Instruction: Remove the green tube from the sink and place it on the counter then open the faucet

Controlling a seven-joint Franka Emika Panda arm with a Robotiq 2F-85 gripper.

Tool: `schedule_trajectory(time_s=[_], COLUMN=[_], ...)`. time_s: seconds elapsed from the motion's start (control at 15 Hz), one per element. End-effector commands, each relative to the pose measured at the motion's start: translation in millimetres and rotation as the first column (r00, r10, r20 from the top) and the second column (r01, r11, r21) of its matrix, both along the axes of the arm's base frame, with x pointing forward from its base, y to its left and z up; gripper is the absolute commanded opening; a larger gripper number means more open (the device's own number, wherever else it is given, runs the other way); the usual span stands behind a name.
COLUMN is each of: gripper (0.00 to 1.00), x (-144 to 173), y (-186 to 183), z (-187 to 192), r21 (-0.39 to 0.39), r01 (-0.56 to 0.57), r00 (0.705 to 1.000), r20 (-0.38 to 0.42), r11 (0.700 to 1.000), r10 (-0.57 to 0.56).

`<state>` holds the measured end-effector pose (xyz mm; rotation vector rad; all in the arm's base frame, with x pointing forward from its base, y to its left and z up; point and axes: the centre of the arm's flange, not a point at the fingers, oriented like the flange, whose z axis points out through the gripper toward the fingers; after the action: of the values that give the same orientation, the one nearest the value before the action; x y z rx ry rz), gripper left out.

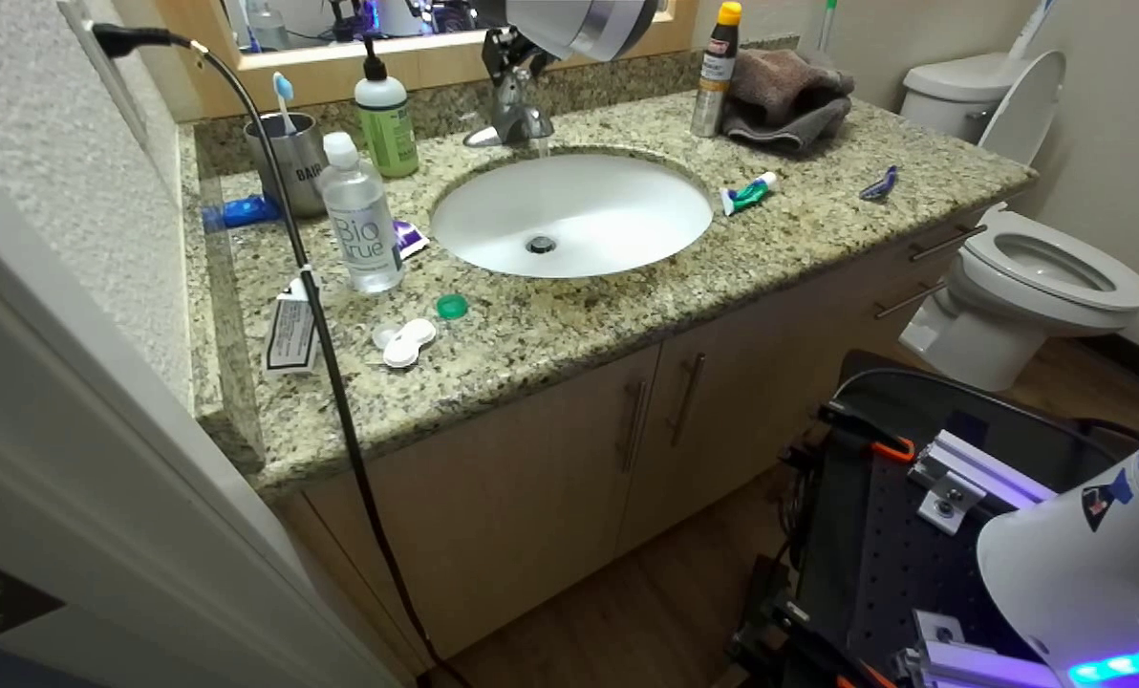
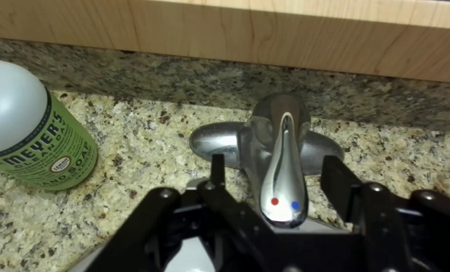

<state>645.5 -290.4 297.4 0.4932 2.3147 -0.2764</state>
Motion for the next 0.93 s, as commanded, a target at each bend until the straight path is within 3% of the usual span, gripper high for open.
schedule_trajectory(time_s=[0.0, 0.07, 0.13, 0.2, 0.4, 0.6, 0.67, 0.73, 0.8, 0.87], gripper=[0.80, 0.28, 0.27, 0.19, 0.00, 0.00, 0.26, 0.27, 0.08, 0.14], x=[-44.6, -42.6, -43.8, -47.4, -61.4, -71.1, -71.8, -24.7, -27.1, -27.5], y=[-35.0, 18.1, 19.3, 14.0, 26.8, 45.7, 47.1, 48.3, 47.5, 47.4], z=[49.1, 23.6, 24.3, 31.4, 71.5, 111.3, 121.4, 137.0, 147.5, 149.7], r21=[-0.015, -0.017, -0.018, -0.017, -0.069, -0.082, -0.076, -0.085, -0.084, -0.085], r01=[-0.013, -0.018, -0.015, -0.014, 0.009, 0.019, 0.019, 0.011, 0.012, 0.011], r00=[0.995, 0.993, 0.994, 0.993, 0.968, 0.936, 0.931, 0.942, 0.938, 0.937], r20=[0.102, 0.113, 0.110, 0.118, 0.251, 0.351, 0.365, 0.335, 0.346, 0.348], r11=[1.000, 1.000, 1.000, 1.000, 0.998, 0.996, 0.997, 0.996, 0.996, 0.996], r10=[0.015, 0.020, 0.017, 0.016, 0.009, 0.011, 0.010, 0.018, 0.018, 0.019])
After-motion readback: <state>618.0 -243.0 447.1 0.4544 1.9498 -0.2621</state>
